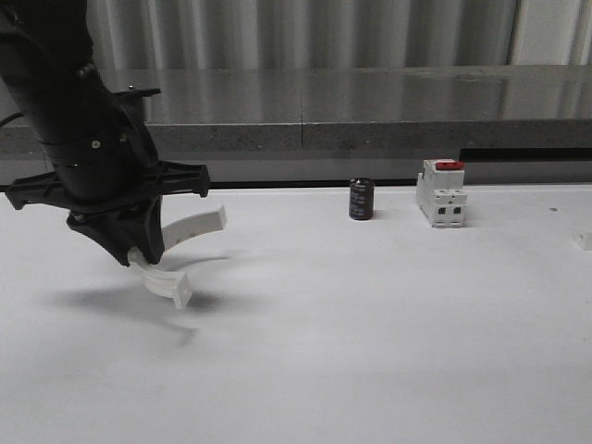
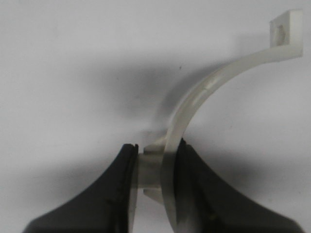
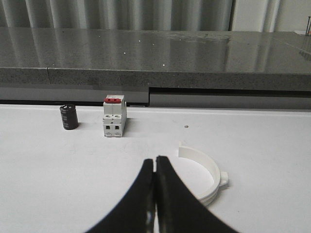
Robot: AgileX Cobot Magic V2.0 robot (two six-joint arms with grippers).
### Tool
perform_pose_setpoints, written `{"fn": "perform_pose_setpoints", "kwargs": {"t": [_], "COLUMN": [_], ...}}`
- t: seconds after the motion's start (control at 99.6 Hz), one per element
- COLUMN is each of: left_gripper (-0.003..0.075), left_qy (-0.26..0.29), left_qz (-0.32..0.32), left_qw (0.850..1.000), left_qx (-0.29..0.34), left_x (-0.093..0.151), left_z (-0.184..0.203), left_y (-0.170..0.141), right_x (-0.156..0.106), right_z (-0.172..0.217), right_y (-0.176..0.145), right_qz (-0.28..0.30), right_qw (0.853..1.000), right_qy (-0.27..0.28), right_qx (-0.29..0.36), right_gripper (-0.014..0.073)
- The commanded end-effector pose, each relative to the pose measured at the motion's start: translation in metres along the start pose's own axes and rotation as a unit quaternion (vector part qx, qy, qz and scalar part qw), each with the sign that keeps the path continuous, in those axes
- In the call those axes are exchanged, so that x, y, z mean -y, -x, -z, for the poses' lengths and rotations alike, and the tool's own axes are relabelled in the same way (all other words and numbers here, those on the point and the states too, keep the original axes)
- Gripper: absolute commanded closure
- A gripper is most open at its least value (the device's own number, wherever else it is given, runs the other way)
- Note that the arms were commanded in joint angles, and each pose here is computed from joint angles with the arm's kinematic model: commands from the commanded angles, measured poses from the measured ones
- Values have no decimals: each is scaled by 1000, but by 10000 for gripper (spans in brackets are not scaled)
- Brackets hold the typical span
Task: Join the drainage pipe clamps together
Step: 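Carry the clamp half with the left gripper and set it down nearer the robot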
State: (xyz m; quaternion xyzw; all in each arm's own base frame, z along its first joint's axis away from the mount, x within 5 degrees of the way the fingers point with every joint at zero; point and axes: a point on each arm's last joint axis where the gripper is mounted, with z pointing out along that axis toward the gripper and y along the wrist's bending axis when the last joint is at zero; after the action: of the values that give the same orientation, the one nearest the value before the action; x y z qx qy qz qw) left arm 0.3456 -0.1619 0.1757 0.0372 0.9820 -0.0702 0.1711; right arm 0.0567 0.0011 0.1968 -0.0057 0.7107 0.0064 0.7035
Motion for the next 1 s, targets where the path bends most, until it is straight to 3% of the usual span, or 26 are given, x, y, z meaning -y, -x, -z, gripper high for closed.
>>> {"fn": "perform_pose_setpoints", "kwargs": {"t": [0.0,0.602,0.994], "left_gripper": [741,735,454], "left_qy": [-19,-16,-16], "left_qz": [4,0,0], "left_qw": [999,999,999], "left_qx": [42,28,28], "left_x": [9,12,12], "left_z": [17,4,4], "left_y": [10,7,7], "right_x": [0,0,0], "right_z": [3,3,3], "right_y": [15,15,15], "right_qz": [0,0,0], "right_qw": [998,998,998], "right_qy": [0,0,0], "right_qx": [58,58,58], "right_gripper": [661,661,661]}}
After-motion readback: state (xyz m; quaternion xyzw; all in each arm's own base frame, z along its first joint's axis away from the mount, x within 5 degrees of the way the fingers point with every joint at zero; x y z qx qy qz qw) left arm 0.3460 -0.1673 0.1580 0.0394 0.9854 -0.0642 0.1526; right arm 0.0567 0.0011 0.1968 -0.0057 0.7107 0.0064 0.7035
